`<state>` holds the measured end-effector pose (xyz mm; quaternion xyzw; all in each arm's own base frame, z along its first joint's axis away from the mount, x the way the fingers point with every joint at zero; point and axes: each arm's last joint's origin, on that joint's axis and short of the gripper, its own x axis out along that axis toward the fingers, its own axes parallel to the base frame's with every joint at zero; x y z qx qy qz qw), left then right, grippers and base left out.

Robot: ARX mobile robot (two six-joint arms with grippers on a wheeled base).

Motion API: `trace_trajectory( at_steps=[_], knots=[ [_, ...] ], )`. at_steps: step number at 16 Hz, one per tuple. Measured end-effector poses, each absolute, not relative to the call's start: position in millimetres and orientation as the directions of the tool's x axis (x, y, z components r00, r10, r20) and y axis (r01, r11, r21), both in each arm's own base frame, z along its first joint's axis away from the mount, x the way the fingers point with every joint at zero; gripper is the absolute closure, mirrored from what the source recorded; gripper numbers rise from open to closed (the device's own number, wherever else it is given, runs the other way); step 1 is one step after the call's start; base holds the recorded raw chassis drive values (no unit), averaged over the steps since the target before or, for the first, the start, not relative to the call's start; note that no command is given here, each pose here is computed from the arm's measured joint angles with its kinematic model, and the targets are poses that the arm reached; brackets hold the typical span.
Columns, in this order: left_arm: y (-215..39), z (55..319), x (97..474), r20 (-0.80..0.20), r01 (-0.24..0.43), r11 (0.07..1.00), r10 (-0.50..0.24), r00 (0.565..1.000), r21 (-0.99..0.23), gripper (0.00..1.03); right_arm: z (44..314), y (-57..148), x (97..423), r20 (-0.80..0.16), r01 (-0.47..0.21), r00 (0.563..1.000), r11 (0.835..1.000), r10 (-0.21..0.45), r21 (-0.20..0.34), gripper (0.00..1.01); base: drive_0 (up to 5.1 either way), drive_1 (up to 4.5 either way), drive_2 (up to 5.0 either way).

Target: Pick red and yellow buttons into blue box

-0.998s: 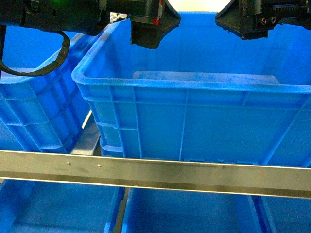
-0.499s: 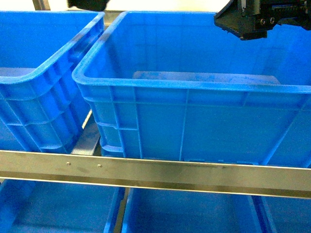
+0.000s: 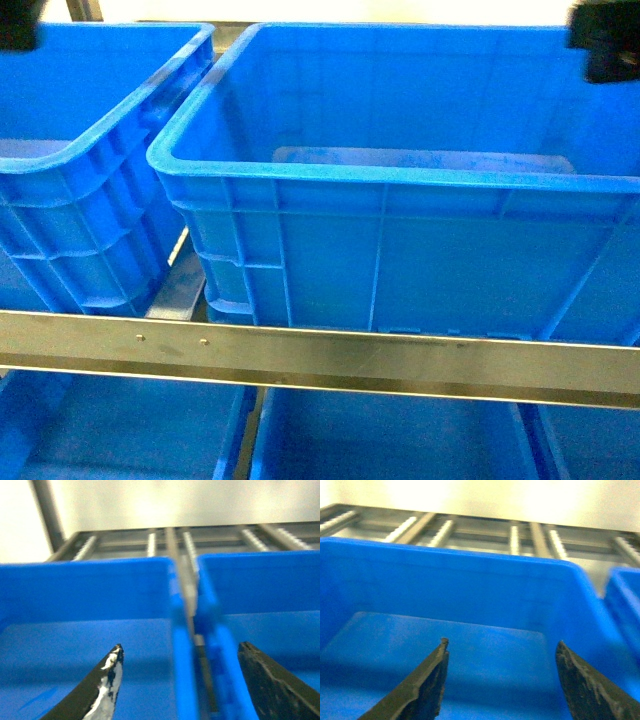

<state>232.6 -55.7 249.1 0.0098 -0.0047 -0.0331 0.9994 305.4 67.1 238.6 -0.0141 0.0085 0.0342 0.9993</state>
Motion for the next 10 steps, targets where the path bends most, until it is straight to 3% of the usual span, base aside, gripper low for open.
trace_trajectory(
  at_steps=[1,2,4,5,6,10],
  knots=[
    [-43.1,237.5,222.8,0.000,-0.005,1.000,0.005,1.000,0.014,0.43,232.2,52.2,290.0,0.005,-0.008,1.000,1.000,0.008,-0.017,0.45,0.0,0.00,0.0],
    [-36.0,229.0,214.0,-0.004,-0.022,1.000,0.023,1.000,0.007,0.54,227.9,41.7,276.5,0.021,0.021,1.000,1.000,-0.021,-0.011,0.56,0.0,0.00,0.0],
    [-29.2,213.7,195.4,-0.007,0.014,1.000,-0.014,1.000,0.008,0.80,210.4,34.1,246.8,0.003,-0.011,1.000,1.000,0.011,-0.015,0.82,0.0,0.00,0.0],
    [-23.6,207.9,187.9,-0.008,-0.003,1.000,0.003,1.000,0.008,0.92,202.5,27.9,235.4,-0.012,0.000,1.000,1.000,0.000,-0.017,0.95,0.0,0.00,0.0],
    [-15.8,196.2,171.4,-0.009,-0.001,1.000,0.001,1.000,0.003,1.01,193.2,18.6,209.8,-0.005,0.001,1.000,1.000,-0.001,-0.015,0.99,0.0,0.00,0.0],
    [-14.2,192.7,166.2,-0.009,0.003,1.000,-0.003,1.000,0.003,1.01,190.4,16.1,202.0,-0.004,0.001,1.000,1.000,-0.001,-0.015,0.99,0.0,0.00,0.0]
  ],
)
